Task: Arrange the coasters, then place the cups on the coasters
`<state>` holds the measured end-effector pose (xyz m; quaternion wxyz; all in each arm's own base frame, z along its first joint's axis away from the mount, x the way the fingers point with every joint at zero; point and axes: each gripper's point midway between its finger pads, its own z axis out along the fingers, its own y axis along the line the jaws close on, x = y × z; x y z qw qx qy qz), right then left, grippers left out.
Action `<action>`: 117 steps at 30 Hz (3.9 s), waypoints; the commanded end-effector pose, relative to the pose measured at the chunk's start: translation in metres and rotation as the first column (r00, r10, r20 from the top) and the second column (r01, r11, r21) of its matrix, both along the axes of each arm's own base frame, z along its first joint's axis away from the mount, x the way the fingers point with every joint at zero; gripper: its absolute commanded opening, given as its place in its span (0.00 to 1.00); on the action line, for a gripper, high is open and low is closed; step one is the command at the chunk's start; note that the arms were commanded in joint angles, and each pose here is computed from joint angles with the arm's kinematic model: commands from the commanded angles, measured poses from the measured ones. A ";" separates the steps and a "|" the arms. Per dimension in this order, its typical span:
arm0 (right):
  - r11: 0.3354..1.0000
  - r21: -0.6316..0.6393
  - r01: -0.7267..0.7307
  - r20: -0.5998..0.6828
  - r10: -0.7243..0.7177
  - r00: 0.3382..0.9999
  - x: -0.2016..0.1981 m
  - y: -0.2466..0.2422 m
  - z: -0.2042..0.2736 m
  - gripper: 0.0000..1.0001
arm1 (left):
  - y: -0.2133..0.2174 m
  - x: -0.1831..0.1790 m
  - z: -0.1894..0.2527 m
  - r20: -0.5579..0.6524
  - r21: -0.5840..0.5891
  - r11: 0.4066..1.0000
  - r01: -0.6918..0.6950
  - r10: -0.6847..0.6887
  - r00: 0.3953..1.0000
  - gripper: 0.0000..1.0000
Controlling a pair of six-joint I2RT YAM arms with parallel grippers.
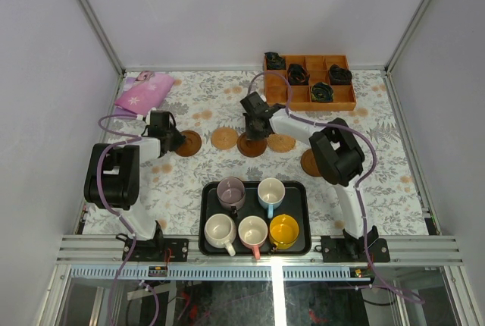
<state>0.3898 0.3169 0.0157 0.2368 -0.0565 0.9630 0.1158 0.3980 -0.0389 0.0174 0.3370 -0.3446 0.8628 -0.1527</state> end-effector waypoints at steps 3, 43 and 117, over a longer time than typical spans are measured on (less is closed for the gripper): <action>0.992 -0.114 0.058 -0.010 -0.059 0.998 0.025 -0.030 -0.023 0.00 | 0.008 0.004 0.001 -0.006 0.021 1.000 0.000 0.000 1.000 0.00; 0.992 -0.080 -0.096 -0.153 0.083 0.985 -0.046 -0.001 -0.051 0.00 | -0.028 0.025 -0.010 0.016 -0.074 0.992 0.104 -0.103 0.995 0.00; 0.989 -0.137 0.049 0.172 -0.025 0.985 -0.008 -0.071 0.043 0.11 | 0.003 0.009 0.087 0.211 -0.031 0.998 -0.051 0.056 0.976 0.12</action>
